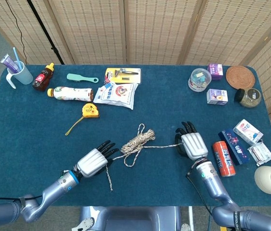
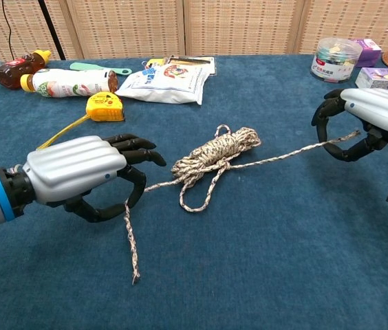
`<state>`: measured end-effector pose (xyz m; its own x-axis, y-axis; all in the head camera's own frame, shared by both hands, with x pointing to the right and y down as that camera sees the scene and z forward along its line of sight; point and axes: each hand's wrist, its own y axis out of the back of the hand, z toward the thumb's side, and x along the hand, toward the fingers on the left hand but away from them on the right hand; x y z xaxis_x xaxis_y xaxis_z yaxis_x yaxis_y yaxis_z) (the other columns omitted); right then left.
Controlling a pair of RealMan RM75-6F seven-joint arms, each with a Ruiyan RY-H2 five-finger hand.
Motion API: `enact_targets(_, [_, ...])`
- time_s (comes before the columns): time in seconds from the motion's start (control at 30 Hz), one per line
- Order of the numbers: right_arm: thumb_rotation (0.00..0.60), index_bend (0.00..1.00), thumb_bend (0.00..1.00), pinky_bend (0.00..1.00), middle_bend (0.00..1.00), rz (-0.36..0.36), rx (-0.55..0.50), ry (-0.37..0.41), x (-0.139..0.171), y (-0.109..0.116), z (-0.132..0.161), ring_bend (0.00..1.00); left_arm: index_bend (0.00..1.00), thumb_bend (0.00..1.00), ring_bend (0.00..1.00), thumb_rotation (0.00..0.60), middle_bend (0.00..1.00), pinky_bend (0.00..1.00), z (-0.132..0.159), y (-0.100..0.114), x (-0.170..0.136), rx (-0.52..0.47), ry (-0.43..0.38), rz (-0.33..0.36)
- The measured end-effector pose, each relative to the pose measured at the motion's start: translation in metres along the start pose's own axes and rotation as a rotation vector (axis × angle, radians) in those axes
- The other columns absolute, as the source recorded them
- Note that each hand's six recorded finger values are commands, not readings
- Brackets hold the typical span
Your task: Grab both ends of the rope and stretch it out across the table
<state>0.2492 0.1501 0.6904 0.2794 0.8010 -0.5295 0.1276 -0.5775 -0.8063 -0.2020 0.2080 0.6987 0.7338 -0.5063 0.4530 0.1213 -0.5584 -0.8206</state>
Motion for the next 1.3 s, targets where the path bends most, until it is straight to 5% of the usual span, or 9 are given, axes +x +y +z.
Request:
enact_targets(0.63, [0.6, 0.61, 0.54, 0.0, 0.29, -0.076, 0.048, 0.035, -0.001, 0.042, 0.001, 0.07, 0.63, 0.47, 0.02, 0.6, 0.17, 0.0, -0.075, 0.043, -0.049, -0.038, 0.196, 0.098])
enact_targets(1.3, [0.6, 0.62, 0.54, 0.0, 0.29, -0.147, 0.087, -0.033, 0.01, 0.083, -0.039, 0.08, 0.63, 0.47, 0.02, 0.6, 0.17, 0.0, -0.155, 0.074, -0.125, -0.008, 0.425, 0.154])
